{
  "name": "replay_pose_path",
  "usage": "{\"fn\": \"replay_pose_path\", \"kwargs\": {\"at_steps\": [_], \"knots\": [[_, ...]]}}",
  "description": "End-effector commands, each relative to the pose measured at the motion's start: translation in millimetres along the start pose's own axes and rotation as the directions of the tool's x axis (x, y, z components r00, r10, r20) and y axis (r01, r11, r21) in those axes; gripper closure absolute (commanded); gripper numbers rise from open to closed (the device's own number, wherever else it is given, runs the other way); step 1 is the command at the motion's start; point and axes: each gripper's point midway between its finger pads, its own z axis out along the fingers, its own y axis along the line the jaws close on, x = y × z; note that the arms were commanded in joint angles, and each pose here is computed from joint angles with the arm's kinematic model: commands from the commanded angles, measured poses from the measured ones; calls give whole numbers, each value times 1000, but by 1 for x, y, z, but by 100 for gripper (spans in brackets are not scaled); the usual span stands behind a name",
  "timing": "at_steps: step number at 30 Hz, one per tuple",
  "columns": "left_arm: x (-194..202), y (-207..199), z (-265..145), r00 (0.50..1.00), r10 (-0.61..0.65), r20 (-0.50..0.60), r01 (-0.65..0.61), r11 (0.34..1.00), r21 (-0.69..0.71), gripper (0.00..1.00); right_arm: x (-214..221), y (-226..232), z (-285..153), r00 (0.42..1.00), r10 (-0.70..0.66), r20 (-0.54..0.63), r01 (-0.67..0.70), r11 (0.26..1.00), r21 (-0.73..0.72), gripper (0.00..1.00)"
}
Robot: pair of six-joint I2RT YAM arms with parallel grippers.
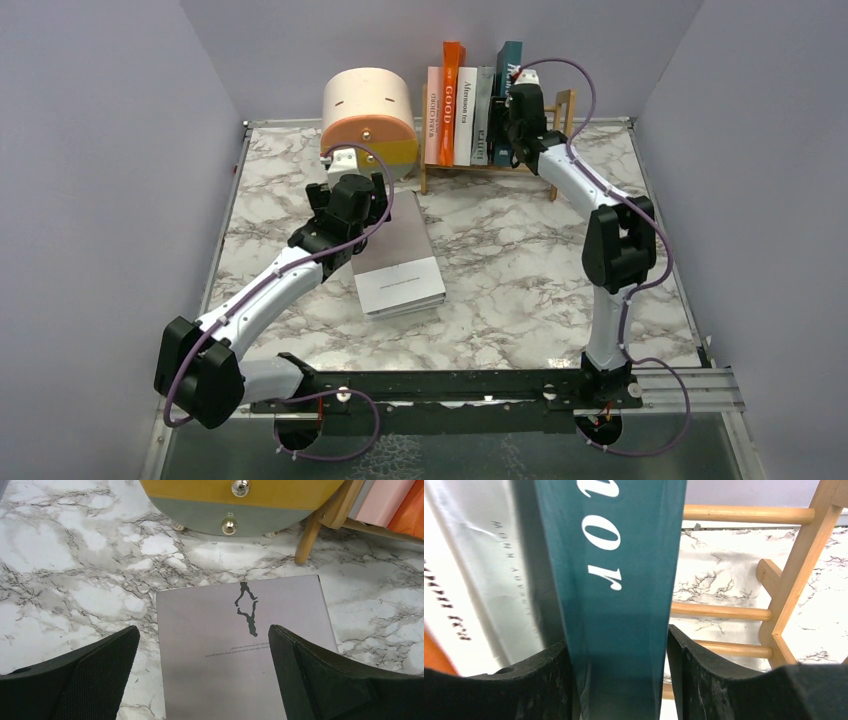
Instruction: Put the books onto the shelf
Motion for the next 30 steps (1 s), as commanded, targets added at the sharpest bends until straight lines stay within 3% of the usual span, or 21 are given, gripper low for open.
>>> {"fn": "replay_pose_path", "kwargs": {"at_steps": [1, 15, 20, 30], "knots": [[-7, -1, -7, 1000, -22, 20, 21, 999, 30, 1, -42, 12, -33, 995, 39, 87, -34, 998, -59, 45], [-1, 5, -16, 999, -44, 10, 43, 998, 34, 1, -73, 4, -104, 984, 61, 169, -46, 995, -88, 45], [16, 10, -20, 998, -45, -35, 46, 998, 36, 1, -49, 28, -146, 991, 57, 124, -23, 964, -263, 44], [48, 20, -26, 993, -56, -106, 59, 998, 30, 1, 54, 92, -219, 998, 48, -51, -68, 827, -558, 42]]}}
